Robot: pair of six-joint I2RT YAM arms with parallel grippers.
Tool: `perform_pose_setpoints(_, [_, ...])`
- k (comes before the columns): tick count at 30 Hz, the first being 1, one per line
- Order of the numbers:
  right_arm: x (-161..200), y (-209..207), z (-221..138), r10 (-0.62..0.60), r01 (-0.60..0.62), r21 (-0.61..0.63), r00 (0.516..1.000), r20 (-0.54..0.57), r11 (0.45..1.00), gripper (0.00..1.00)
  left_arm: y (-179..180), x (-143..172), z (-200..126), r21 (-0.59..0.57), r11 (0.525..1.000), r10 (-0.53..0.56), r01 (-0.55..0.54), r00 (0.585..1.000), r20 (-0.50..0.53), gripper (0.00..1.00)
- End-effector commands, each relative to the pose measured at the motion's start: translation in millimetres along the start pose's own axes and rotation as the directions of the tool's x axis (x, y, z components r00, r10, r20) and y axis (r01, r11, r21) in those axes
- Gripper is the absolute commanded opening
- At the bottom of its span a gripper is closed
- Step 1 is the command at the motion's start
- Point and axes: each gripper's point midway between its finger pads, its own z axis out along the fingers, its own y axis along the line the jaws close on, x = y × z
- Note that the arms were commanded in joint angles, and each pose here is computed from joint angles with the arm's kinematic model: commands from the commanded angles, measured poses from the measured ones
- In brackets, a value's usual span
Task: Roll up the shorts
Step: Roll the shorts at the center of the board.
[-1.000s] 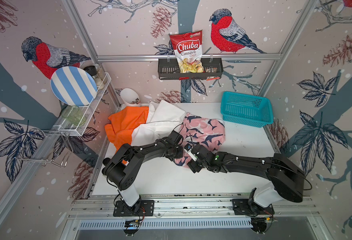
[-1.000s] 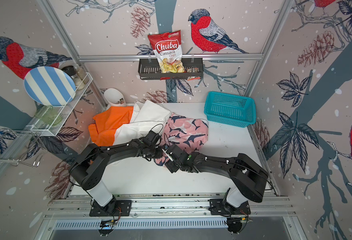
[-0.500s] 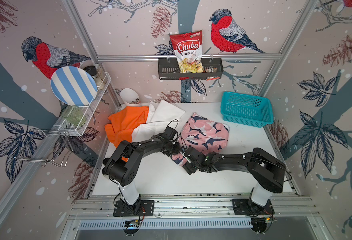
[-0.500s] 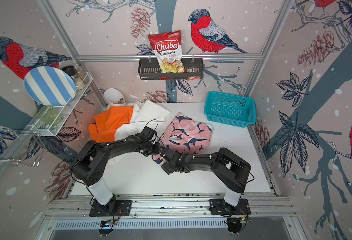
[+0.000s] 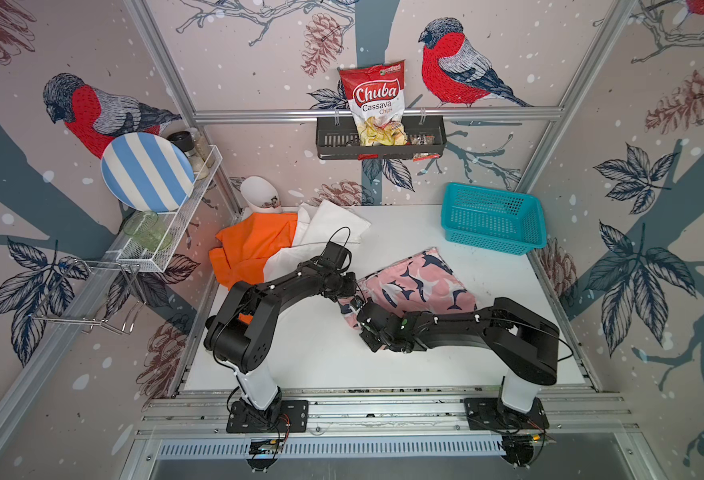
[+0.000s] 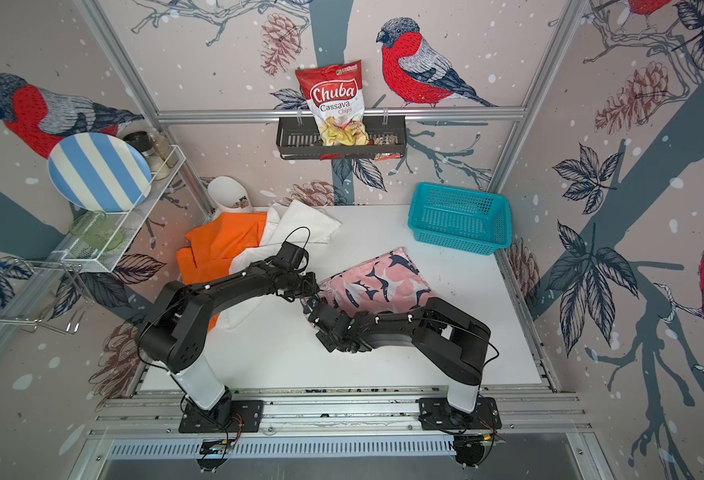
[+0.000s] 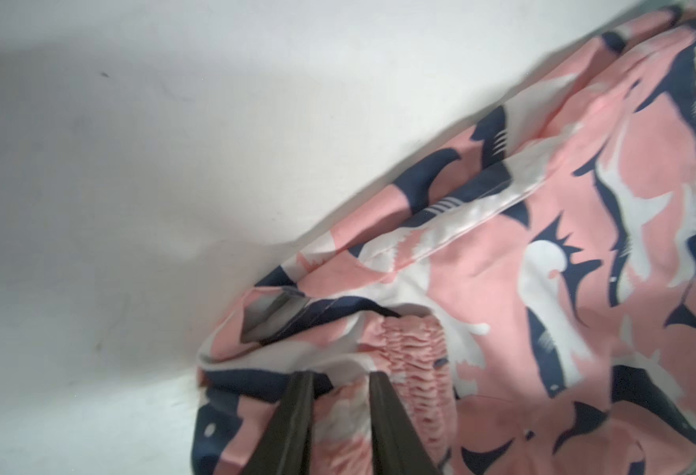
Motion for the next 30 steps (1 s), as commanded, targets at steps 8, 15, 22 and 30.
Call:
perform_pose_setpoints(8, [22,5,-32,0.327,-0.320,-0.285,0.945,-0.022,0.904,0.19,5,22,-55,0.007,0.998,-0.069,0.069,0.997,0.036,0.53])
perform_pose_setpoints(15, [42,4,-36,0.307,-0.301,-0.277,0.951,-0.021,0.913,0.21,-9,63,-31,0.139,0.983,-0.112,0.121,0.991,-0.067,0.72])
perform_pose_setpoints(22, [48,3,-40,0.286,-0.279,-0.273,0.958,-0.015,0.921,0.24,-22,76,0,0.220,0.965,-0.115,0.144,0.984,-0.138,0.75])
perform_pose_setpoints(30, [37,-12,-48,0.252,-0.251,-0.099,0.968,-0.003,0.963,0.60,-21,81,25,0.223,0.963,-0.112,0.151,0.978,-0.175,0.11])
